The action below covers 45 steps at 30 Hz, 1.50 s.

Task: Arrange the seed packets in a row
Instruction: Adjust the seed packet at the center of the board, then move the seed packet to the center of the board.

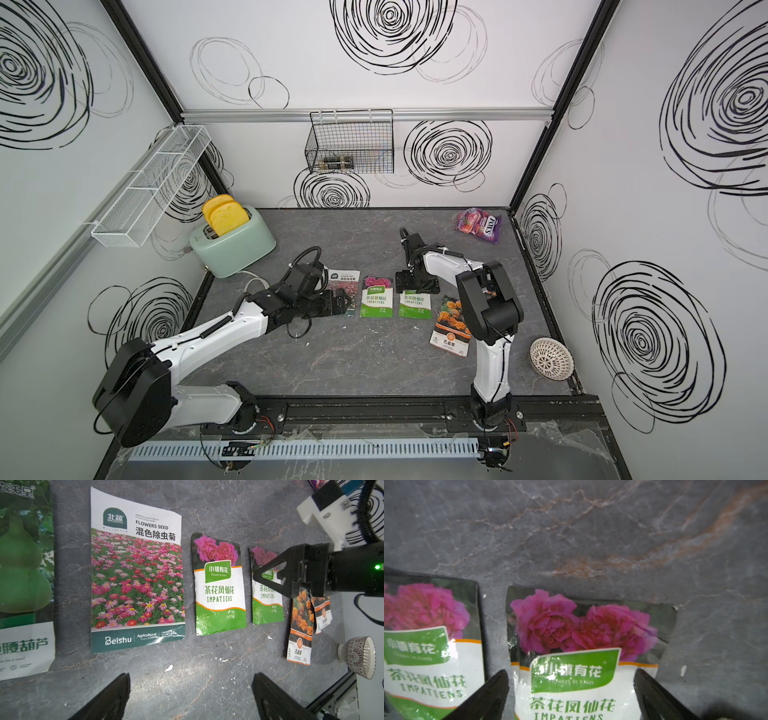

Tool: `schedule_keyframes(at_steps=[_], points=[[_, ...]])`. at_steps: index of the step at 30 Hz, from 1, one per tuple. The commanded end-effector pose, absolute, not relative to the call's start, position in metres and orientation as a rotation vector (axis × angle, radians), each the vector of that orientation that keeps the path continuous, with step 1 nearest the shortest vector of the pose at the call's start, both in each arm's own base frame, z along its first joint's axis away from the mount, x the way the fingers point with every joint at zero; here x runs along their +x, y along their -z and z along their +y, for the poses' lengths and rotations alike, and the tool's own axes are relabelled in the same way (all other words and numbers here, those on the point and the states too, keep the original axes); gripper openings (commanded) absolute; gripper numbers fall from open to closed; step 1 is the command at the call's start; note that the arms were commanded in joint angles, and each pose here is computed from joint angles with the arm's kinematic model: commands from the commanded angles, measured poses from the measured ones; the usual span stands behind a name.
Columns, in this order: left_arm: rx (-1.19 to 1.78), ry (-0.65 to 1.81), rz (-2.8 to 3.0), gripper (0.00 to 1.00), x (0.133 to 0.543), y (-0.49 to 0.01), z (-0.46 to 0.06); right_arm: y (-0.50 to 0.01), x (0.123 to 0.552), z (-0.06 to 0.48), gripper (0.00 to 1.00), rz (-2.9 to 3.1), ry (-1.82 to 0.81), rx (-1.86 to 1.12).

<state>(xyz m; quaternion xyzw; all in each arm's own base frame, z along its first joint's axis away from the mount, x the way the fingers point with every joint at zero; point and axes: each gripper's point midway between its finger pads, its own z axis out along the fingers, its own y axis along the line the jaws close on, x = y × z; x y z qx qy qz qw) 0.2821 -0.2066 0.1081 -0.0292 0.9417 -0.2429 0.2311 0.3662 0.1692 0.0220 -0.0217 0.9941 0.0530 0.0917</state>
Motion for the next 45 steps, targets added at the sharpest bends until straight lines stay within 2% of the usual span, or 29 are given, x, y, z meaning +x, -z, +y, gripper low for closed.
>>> schedule_keyframes(at_steps=[1,7,15,20,27,35,40,45], points=[[-0.060,0.676,2.563,0.96,0.286,-0.112,-0.207,-0.013,0.355,0.173,0.95,3.015,-0.154,-0.105],[-0.061,0.678,2.562,0.96,0.289,-0.112,-0.209,-0.027,0.364,0.175,0.97,2.974,-0.146,-0.124],[-0.039,0.688,2.533,0.96,0.301,-0.125,-0.221,-0.113,0.401,0.179,0.99,2.767,-0.340,-0.082],[-0.010,0.693,2.534,0.96,0.303,-0.126,-0.232,-0.142,0.395,0.151,0.98,2.751,-0.406,0.030],[0.104,0.700,2.537,0.96,0.300,-0.123,-0.266,-0.110,0.331,0.099,0.98,2.852,-0.421,0.268],[0.235,0.741,2.573,0.96,0.287,-0.108,-0.306,-0.072,0.261,0.081,0.98,2.961,-0.377,0.385],[0.292,0.763,2.594,0.96,0.281,-0.100,-0.321,-0.048,0.241,0.070,0.98,3.010,-0.332,0.442],[0.325,0.769,2.609,0.96,0.279,-0.095,-0.326,-0.040,0.246,0.071,0.98,3.029,-0.340,0.476]])
